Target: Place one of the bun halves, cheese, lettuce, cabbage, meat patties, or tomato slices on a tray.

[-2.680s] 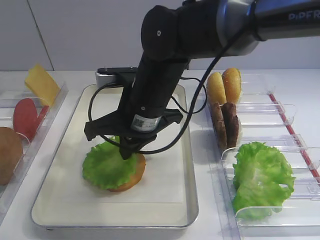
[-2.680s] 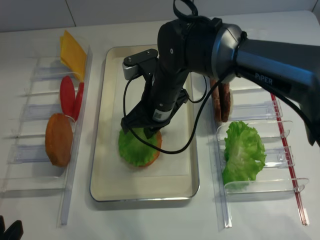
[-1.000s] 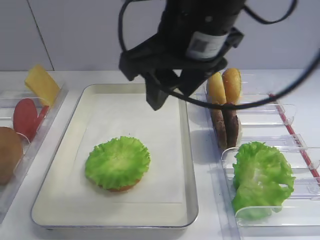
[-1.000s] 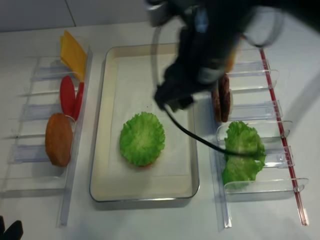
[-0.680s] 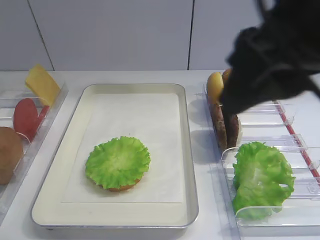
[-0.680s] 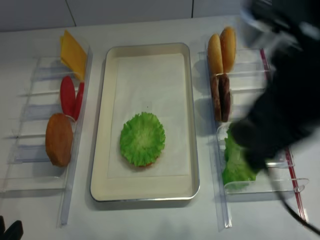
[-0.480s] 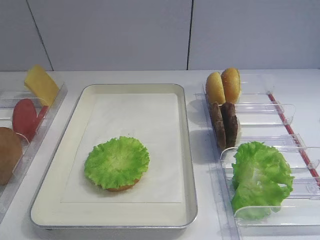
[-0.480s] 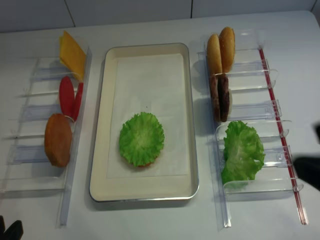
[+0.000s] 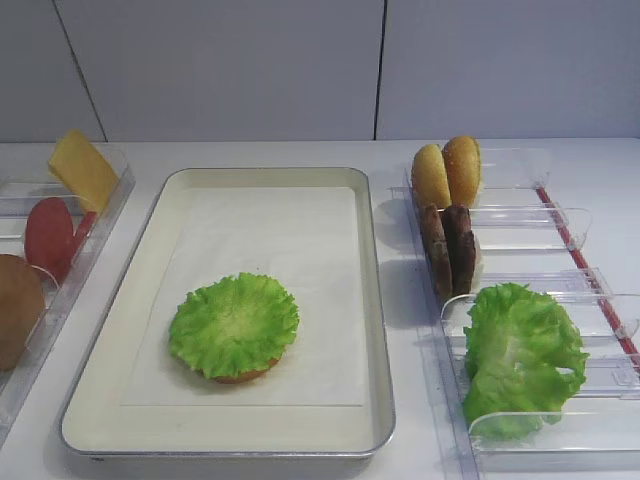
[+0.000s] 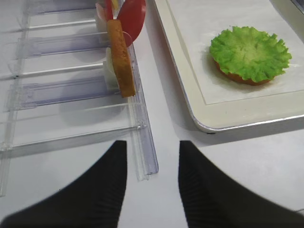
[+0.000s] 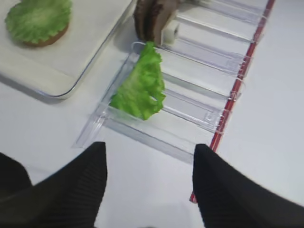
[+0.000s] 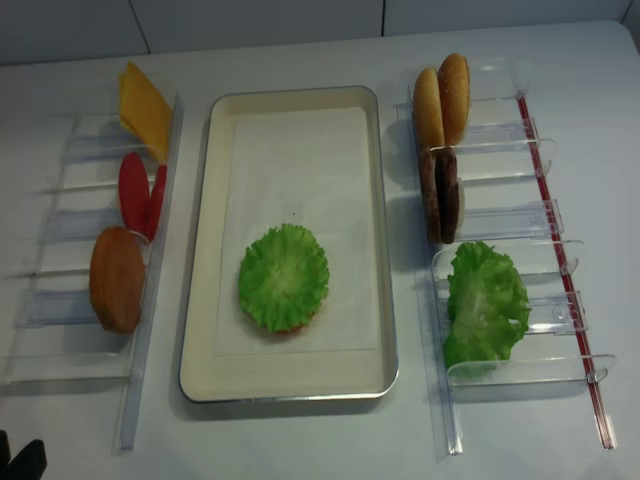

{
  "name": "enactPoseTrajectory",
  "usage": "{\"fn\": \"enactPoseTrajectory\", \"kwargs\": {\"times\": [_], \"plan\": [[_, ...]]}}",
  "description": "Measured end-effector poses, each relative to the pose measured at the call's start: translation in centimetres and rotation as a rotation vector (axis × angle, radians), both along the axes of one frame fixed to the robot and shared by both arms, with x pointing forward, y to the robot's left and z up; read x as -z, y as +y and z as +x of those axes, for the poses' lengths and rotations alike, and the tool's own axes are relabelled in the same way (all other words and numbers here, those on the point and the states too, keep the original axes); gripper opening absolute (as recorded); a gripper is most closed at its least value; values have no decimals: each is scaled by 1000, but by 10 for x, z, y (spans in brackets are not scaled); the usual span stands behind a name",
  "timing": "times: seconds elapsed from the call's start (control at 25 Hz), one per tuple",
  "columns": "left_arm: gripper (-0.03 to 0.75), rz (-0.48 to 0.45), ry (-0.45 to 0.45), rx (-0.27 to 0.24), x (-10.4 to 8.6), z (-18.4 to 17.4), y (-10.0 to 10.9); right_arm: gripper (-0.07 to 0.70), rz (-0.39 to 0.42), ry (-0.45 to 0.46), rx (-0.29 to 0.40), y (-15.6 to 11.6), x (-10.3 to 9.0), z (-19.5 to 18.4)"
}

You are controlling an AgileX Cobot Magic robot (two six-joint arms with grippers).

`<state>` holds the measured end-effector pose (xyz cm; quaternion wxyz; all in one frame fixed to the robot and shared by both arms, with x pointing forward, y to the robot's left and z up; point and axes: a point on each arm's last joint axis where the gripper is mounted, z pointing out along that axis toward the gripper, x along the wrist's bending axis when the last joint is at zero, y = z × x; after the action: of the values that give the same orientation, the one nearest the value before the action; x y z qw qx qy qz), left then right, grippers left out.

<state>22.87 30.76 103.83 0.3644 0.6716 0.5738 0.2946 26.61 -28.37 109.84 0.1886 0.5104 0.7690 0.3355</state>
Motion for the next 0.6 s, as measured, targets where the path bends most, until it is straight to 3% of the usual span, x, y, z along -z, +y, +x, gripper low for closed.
{"fn": "enactPoseTrajectory", "kwargs": {"times": [0.2, 0.36, 0.6], "plan": [[246, 0, 0, 0, 0, 0, 0, 434, -38, -49, 68, -1, 13, -4], [246, 0, 0, 0, 0, 0, 0, 434, -11, -91, 174, -2, 22, -11], [246, 0, 0, 0, 0, 0, 0, 434, 5, -197, 279, -3, 43, -26]]}}
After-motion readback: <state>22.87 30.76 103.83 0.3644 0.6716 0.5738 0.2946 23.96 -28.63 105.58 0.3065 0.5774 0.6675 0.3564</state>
